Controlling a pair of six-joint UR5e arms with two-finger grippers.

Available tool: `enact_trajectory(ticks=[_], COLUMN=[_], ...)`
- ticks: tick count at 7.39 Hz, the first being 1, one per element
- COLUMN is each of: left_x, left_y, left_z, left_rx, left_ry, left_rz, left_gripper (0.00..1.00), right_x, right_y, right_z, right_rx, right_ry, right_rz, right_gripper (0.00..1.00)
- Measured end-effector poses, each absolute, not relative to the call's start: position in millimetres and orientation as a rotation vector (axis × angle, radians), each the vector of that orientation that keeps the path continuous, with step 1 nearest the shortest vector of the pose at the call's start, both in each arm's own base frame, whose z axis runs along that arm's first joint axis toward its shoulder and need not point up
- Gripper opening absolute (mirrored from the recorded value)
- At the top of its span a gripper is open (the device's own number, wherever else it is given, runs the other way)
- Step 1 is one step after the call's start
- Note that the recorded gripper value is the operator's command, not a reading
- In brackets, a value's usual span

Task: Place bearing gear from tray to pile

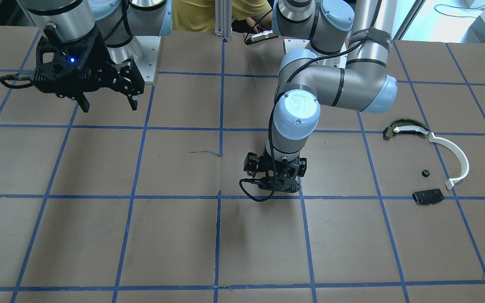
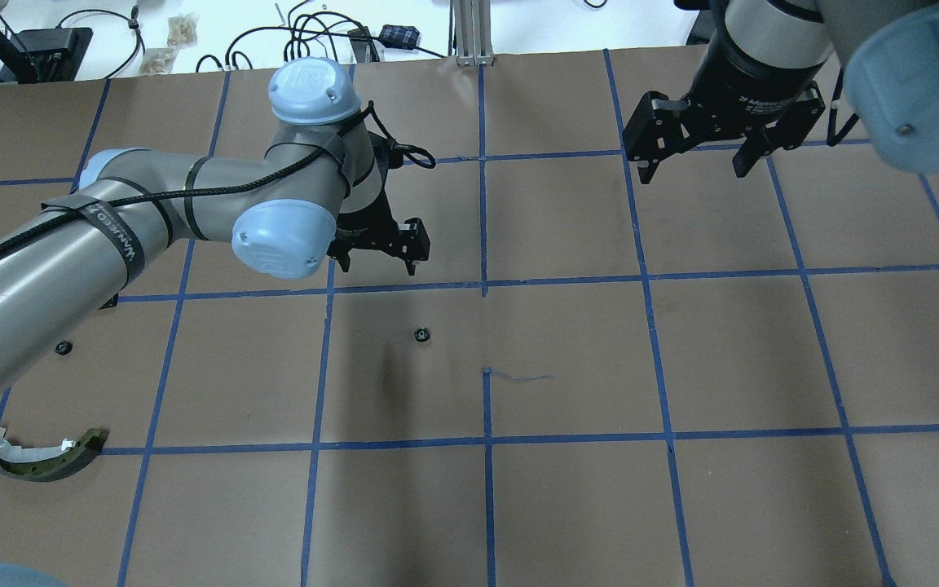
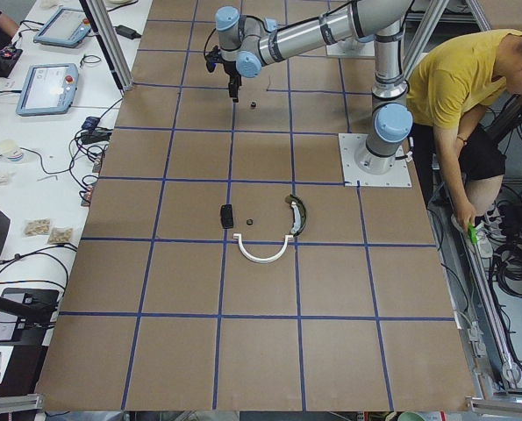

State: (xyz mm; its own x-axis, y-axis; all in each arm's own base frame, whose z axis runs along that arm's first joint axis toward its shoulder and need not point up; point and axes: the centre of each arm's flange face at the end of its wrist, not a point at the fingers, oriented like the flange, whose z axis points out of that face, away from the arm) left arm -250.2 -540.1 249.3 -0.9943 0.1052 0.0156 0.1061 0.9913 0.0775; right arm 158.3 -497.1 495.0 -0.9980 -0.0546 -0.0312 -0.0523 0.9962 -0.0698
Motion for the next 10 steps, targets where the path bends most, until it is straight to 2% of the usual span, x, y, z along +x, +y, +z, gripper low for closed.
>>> enact_trajectory(ticks=[3, 6, 7, 9, 10], left_x=[-277, -279, -279, -279, -279], left_y=[-523, -518, -517, -516, -515], left_z=[204, 171, 166, 164, 163], left_rx=[-0.196, -0.191, -0.190, -0.193, -0.193], left_ry=[-3.097, -3.101, -3.105, -3.106, -3.106], left_rz=[-0.248, -0.338, -0.354, -0.361, -0.364], left_gripper=[0.99, 0.99, 0.79, 0.63, 0.47], right_x=[151, 143, 143, 143, 144], right_y=[-519, -518, -518, -518, -517], right_z=[494, 494, 494, 494, 494], right_rx=[-0.138, -0.138, -0.138, -0.138, -0.138], right_ry=[3.122, 3.124, 3.124, 3.120, 3.117], right_rz=[-0.122, -0.106, -0.105, -0.104, -0.103], right_gripper=[1.00, 1.00, 1.00, 1.00, 1.00])
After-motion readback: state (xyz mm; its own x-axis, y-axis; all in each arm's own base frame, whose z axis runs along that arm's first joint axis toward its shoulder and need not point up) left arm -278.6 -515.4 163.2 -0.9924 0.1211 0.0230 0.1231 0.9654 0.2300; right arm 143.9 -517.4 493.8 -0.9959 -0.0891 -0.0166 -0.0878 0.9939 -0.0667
